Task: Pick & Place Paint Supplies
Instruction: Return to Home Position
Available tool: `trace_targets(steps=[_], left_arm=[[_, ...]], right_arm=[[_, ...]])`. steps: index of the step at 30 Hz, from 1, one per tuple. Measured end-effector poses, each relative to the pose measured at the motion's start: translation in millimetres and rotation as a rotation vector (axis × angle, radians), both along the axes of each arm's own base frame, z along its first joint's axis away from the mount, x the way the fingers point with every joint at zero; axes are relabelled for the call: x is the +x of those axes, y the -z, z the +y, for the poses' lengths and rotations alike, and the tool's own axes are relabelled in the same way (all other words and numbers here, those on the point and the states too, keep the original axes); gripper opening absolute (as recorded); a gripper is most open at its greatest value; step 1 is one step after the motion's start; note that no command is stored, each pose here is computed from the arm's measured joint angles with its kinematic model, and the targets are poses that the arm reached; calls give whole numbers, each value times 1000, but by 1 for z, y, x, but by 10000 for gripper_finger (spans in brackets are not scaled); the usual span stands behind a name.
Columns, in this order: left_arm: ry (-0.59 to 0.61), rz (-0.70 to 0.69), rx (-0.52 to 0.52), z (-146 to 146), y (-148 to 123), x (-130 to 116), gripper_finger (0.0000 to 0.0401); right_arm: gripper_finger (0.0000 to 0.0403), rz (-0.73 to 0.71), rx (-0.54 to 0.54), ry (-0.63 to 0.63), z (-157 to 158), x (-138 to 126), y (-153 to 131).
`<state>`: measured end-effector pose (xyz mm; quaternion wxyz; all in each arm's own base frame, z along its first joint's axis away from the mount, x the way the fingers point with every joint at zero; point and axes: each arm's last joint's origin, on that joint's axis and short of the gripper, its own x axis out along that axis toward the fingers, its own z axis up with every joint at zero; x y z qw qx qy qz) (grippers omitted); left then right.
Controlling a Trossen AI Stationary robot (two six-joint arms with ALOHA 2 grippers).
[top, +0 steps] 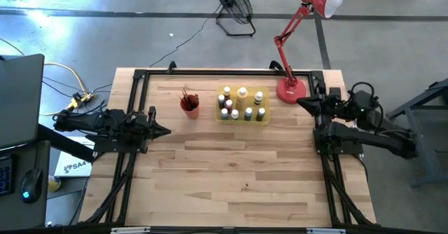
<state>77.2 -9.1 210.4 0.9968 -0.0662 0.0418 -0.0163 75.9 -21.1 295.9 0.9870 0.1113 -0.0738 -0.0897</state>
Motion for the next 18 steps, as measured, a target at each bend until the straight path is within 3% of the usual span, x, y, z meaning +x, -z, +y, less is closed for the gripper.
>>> trace_targets(steps=[11,18], left_arm=[[-40,2,12,1,0,0,0],[-49,3,13,1,0,0,0]], right_arm=[[4,-97,5,-10,7,-20,24],[4,-76,25,26,2,-10,45]])
